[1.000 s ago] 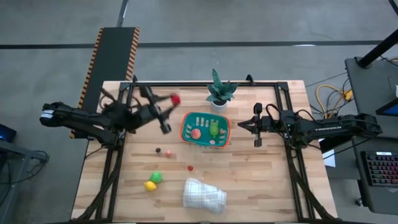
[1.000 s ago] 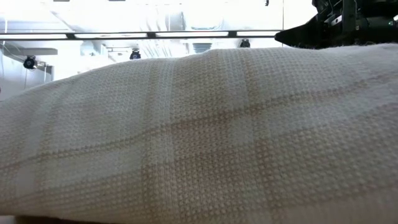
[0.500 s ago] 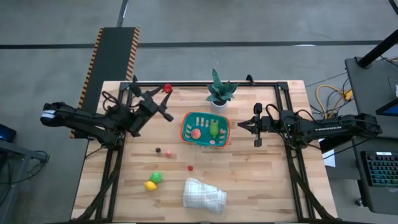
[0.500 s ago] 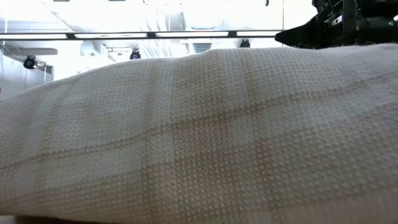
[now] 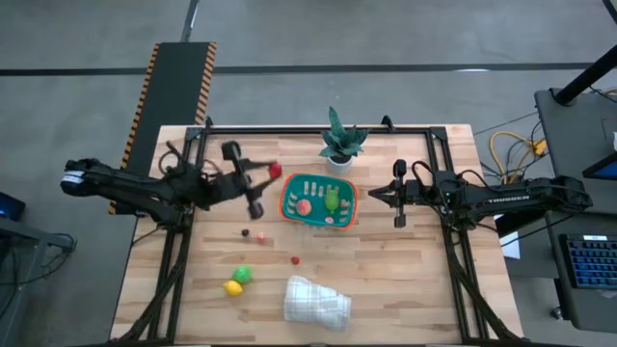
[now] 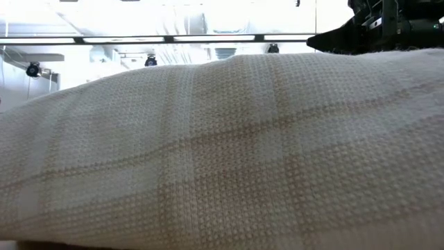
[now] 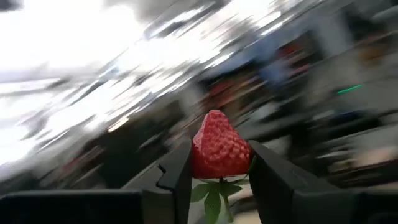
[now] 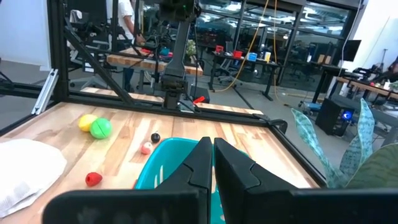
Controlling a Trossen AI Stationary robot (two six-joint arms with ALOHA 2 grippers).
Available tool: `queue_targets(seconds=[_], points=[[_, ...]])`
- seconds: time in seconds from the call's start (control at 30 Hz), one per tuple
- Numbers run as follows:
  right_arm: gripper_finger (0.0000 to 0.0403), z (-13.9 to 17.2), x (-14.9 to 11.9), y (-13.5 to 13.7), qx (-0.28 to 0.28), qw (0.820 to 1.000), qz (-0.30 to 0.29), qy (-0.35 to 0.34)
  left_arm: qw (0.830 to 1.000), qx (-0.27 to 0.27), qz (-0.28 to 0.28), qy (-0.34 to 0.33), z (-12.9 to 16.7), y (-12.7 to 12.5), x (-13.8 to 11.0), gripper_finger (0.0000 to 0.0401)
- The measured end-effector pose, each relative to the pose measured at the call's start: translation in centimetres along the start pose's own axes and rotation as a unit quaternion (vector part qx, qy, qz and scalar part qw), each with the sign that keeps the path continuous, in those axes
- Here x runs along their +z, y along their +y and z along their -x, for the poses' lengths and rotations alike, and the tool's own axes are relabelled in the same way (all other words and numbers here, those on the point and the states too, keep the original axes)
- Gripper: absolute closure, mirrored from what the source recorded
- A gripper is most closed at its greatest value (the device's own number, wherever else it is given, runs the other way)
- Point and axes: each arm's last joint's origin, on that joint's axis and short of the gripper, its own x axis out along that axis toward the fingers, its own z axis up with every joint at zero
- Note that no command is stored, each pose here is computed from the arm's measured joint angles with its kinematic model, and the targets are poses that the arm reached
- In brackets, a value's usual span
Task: Build produce basket
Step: Put the red strawberry into the blue basket
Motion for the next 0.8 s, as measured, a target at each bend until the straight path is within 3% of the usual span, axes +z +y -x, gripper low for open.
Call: queue_targets(seconds=[0.1,0.23,0.4,0.6,0.67,0.73,0.8], points=[[0.0394,0.0,0.0,0.0,0.000,1.000,0.002,0.000,0.996,-0.080,0.010,-0.025,0.2,-0.3,0.3,0.0293],[0.0394,0.0,0.0,0.0,0.000,1.000,0.002,0.001,0.991,-0.126,0.026,0.032,0.3,-1.3,-1.2,0.0293],[0.0394,0.0,0.0,0.0,0.000,1.000,0.002,0.001,0.987,-0.143,0.039,0.069,0.0,-2.5,-2.6,0.0293],[0.0394,0.0,0.0,0.0,0.000,1.000,0.002,0.001,0.989,-0.133,0.033,0.055,-0.3,-2.0,-1.7,0.0293],[0.0394,0.0,0.0,0.0,0.000,1.000,0.003,0.001,0.994,-0.092,0.035,0.043,-0.5,-1.3,-0.9,0.0293],[0.0394,0.0,0.0,0.0,0.000,1.000,0.003,0.001,0.998,0.005,0.050,0.037,-0.5,-0.2,-0.1,0.0293],[0.0394,0.0,0.0,0.0,0.000,1.000,0.003,0.002,0.990,0.119,0.056,0.055,-0.3,0.6,-0.1,0.0293]])
